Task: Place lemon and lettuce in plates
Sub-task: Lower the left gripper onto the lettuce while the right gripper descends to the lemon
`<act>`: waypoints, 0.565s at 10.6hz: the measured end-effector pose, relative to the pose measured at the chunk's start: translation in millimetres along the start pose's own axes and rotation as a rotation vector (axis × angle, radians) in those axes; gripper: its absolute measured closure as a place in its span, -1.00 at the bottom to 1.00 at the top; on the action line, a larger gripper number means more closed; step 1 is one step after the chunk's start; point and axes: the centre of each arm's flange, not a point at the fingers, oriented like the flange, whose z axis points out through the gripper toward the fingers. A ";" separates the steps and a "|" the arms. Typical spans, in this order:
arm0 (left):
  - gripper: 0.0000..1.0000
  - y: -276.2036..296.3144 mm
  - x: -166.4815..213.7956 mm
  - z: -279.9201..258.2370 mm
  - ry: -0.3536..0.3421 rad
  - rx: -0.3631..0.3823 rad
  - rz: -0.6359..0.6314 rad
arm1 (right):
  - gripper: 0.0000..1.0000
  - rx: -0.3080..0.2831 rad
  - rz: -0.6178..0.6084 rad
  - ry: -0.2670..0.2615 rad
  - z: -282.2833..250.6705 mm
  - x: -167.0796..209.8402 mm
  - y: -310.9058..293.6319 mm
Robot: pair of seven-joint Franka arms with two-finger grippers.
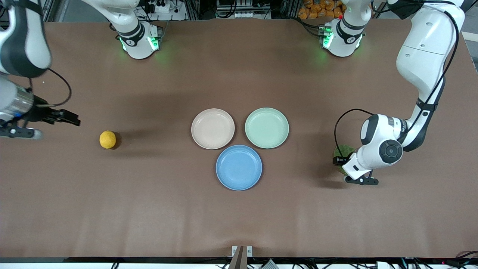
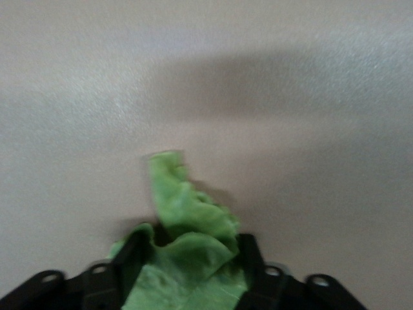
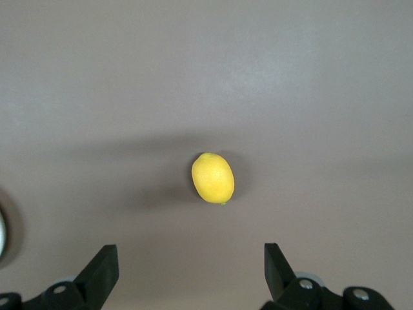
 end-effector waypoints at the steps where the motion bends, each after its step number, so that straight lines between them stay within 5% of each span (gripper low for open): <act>1: -0.14 1.3 1.6 -2.7 0.006 0.003 -0.007 | -1.00 0.000 -0.001 -0.006 16.5 -3.4 0.1; 5: 0.88 4.8 4.6 -7.5 0.016 0.018 -0.008 | -1.00 0.000 0.000 -0.021 37.5 -9.5 1.2; 6: 0.88 6.7 4.6 -7.6 0.016 0.019 -0.007 | -1.00 0.000 0.000 -0.013 47.6 -10.8 1.4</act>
